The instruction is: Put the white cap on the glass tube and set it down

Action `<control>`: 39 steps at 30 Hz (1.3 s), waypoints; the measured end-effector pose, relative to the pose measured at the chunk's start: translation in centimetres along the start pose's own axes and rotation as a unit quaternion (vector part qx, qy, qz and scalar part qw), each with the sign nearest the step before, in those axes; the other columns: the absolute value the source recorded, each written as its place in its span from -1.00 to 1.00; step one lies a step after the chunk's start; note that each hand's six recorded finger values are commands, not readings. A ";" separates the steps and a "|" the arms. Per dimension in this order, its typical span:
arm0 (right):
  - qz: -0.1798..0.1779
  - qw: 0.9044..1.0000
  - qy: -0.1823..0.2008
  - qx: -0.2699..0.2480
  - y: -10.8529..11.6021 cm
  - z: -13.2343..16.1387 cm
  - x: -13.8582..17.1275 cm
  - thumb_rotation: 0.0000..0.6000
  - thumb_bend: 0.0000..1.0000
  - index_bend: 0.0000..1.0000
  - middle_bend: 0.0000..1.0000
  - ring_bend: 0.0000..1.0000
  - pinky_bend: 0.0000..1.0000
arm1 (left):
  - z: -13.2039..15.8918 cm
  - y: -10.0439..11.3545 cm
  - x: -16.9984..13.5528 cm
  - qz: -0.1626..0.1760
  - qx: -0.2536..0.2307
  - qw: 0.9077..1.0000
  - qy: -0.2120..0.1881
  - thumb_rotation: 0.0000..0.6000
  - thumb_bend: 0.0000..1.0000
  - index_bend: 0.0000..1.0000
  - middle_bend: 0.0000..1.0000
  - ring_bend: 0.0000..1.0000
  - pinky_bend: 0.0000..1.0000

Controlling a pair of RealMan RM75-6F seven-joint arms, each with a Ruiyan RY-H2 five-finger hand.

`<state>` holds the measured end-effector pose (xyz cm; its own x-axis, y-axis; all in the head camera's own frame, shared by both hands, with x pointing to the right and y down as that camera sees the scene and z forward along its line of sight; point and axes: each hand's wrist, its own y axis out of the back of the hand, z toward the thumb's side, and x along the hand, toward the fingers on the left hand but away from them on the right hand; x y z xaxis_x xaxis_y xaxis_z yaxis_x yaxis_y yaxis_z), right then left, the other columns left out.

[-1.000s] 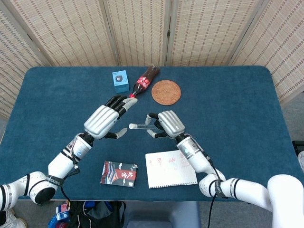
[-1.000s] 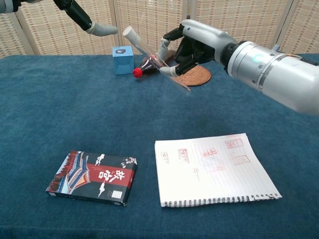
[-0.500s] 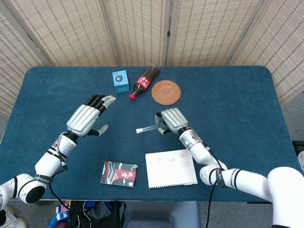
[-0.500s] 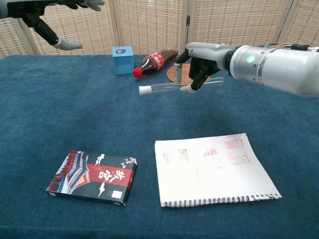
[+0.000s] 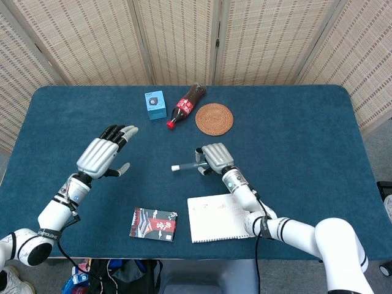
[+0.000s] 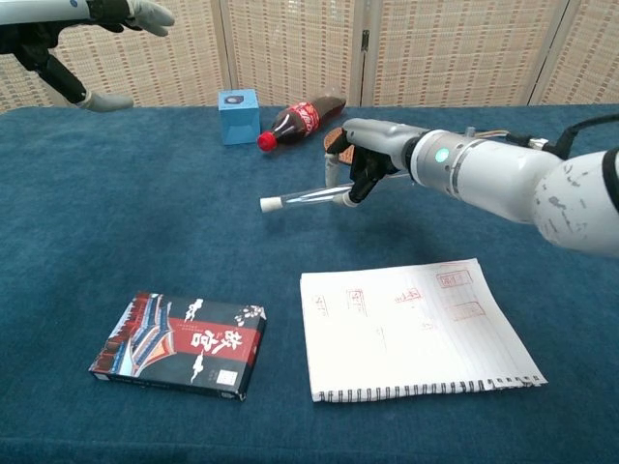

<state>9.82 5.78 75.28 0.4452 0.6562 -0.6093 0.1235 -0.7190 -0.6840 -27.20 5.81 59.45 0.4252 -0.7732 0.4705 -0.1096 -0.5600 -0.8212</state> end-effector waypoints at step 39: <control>-0.108 0.993 -0.008 0.048 9.0 -6.9 11.1 1.00 -0.39 -0.04 0.46 0.45 0.89 | -7.9 -1.1 -4.9 -0.005 0.012 0.993 0.120 1.00 -0.34 -0.95 -1.00 -1.00 -1.00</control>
<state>21.99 5.03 65.14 0.4037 0.7970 -0.4492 0.1298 -0.5359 -0.8343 -36.30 7.87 60.54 0.1999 -0.8179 0.5395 -0.0841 -0.5629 -0.8222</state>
